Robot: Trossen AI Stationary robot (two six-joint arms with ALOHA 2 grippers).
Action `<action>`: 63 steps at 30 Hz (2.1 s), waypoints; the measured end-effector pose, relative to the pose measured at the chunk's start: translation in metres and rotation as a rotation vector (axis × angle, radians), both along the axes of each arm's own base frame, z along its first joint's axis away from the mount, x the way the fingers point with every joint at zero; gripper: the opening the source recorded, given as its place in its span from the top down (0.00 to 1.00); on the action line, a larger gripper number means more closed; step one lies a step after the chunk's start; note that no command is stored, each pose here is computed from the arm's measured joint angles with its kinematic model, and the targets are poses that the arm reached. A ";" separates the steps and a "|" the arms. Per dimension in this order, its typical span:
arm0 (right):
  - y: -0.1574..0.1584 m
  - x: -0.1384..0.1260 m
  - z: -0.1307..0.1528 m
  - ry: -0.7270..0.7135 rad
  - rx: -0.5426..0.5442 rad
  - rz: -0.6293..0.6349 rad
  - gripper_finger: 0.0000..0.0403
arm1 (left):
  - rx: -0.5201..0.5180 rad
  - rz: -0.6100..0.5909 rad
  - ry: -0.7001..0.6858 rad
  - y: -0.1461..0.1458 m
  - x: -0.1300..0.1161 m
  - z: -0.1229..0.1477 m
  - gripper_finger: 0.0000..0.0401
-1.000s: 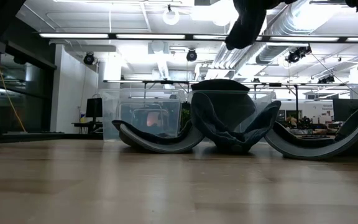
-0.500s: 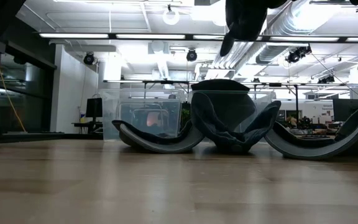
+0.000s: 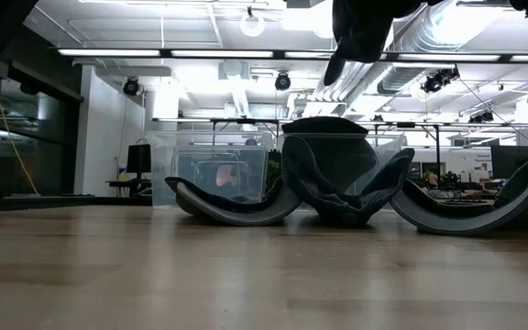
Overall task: Pick & Place hat
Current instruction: Put the left blue cap into the right transparent bin
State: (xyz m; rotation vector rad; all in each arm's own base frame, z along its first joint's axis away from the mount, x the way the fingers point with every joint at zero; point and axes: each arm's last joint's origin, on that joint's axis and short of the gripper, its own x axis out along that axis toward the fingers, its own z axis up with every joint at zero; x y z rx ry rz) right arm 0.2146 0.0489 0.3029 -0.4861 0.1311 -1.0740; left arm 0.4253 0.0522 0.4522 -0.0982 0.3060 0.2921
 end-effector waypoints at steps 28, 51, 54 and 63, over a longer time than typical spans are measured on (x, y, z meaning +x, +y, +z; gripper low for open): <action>0.005 0.000 -0.003 0.008 0.012 0.017 0.94 | 0.007 -0.002 -0.014 0.000 0.000 0.002 1.00; 0.008 -0.003 0.000 0.029 -0.005 0.038 0.94 | 0.125 -0.064 0.015 -0.001 0.000 0.002 0.70; 0.007 -0.005 0.002 0.027 -0.005 0.038 0.94 | 0.176 -0.079 0.013 -0.001 -0.006 0.010 0.63; 0.003 -0.018 0.015 0.012 -0.017 0.044 0.94 | 0.283 -0.031 -0.110 -0.004 -0.041 0.055 0.54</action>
